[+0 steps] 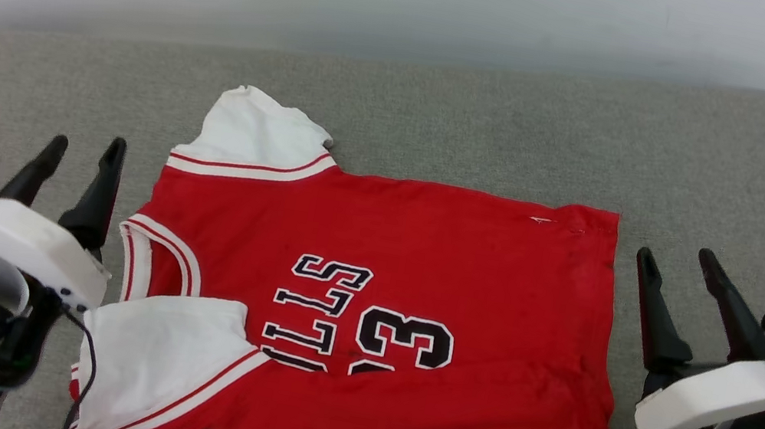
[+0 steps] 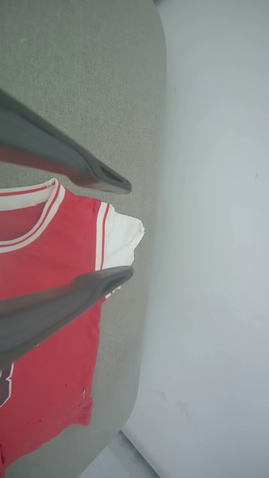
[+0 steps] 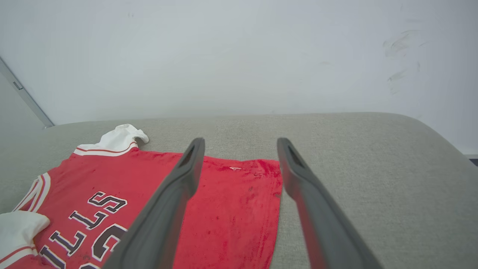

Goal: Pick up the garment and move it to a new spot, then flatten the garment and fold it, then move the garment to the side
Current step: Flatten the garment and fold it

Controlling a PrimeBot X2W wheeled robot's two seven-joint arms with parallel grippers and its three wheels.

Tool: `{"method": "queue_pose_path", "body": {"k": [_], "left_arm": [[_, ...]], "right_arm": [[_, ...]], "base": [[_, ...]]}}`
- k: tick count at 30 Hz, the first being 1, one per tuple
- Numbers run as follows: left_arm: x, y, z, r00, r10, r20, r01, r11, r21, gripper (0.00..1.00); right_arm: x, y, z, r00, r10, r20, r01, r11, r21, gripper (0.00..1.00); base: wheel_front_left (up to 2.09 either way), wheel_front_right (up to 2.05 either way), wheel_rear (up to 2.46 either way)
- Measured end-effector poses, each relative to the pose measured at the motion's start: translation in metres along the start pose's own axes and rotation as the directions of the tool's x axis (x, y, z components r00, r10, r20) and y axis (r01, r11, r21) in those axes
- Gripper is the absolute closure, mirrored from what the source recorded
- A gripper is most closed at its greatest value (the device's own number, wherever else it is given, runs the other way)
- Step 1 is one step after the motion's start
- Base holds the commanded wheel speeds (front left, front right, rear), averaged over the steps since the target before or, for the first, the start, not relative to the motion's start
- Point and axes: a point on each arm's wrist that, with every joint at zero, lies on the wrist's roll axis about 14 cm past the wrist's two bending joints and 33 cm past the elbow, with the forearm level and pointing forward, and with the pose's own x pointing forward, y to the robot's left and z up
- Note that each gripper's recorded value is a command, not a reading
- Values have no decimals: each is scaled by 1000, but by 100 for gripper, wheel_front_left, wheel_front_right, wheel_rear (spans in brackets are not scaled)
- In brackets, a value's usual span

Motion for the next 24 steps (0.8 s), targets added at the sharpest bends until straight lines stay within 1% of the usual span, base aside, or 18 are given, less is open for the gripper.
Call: {"method": "queue_pose_path", "body": {"k": [6, 9, 14, 17, 20, 24], "left_arm": [[45, -14, 15, 996, -57, 69, 51, 995, 85, 0], [71, -17, 13, 996, -80, 47, 74, 991, 112, 0], [112, -25, -6, 988, -135, -78, 145, 979, 143, 0], [135, -28, -20, 969, -165, -186, 192, 972, 134, 0], [155, -31, -33, 937, -186, -297, 229, 966, 117, 0], [175, -28, -54, 871, -176, -458, 254, 961, 113, 0]], "right_arm": [[15, -9, 16, 997, -38, 65, 39, 999, -14, 0], [22, -13, 18, 995, -53, 80, 55, 998, -22, 0], [27, -24, 12, 993, -88, 72, 90, 996, -28, 0], [27, -33, 5, 992, -114, 56, 116, 993, -31, 0], [25, -42, -3, 989, -141, 35, 142, 989, -34, 0], [24, -53, -16, 985, -171, 7, 171, 985, -34, 0]], "base": [[0, 0, 0], [0, 0, 0], [0, 0, 0], [0, 0, 0], [0, 0, 0], [0, 0, 0]]}}
